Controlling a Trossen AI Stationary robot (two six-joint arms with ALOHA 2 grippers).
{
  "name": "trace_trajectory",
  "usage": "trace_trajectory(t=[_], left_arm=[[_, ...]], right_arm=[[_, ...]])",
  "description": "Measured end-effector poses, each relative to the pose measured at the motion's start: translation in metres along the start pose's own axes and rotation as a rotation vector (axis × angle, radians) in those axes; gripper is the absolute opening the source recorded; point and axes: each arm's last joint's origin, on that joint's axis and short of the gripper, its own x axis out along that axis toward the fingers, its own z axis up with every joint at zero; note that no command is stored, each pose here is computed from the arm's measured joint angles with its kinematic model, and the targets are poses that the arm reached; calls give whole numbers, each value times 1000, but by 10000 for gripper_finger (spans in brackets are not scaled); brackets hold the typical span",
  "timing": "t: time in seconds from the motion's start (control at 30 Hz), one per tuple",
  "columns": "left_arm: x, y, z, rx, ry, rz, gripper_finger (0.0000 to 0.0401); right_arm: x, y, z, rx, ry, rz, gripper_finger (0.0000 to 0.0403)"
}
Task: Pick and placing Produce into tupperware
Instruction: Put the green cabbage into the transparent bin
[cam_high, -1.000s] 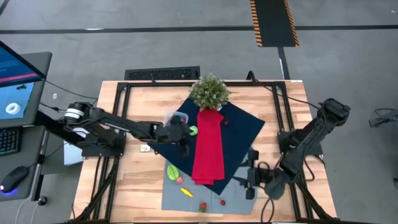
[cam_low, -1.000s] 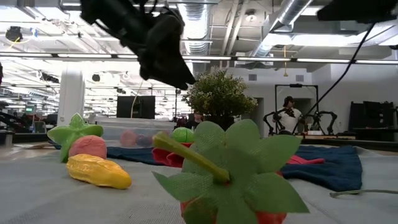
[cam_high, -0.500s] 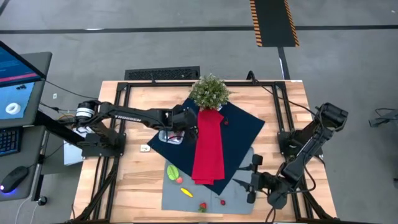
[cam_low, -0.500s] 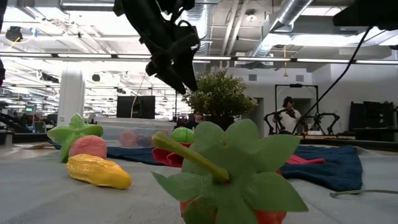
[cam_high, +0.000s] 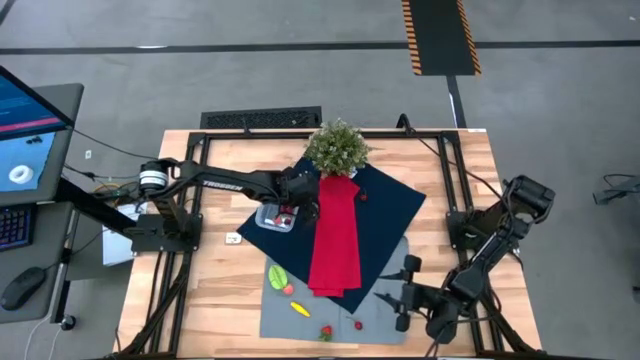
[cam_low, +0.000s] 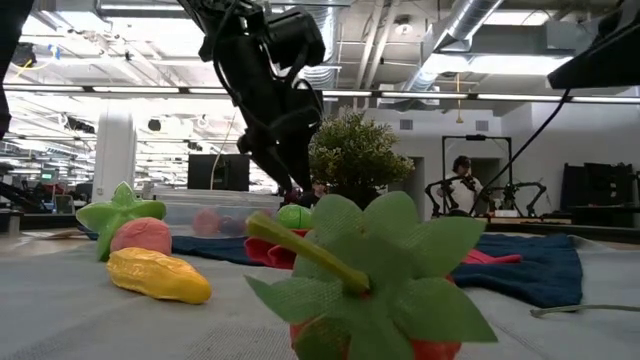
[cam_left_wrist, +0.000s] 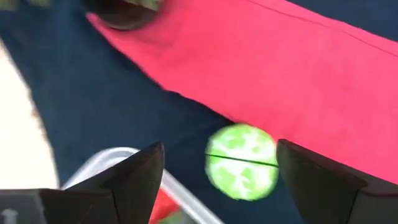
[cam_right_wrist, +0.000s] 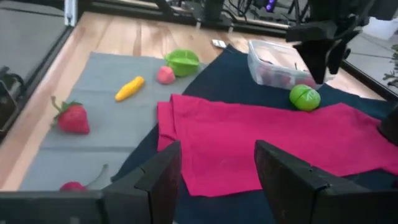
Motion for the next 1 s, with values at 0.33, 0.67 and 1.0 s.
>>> trace_trajectory(t=[0.33, 0.67, 1.0], left_arm=[[1, 0, 1, -25, 18, -78, 296], [8, 1, -2, -29, 42, -56, 296], [21, 2, -7, -20, 89, -18, 296]], right_arm=[[3, -2, 1, 15, 2, -10, 225], [2, -2, 1, 17, 1, -8, 225], [2, -2, 1, 24, 6, -9, 225]])
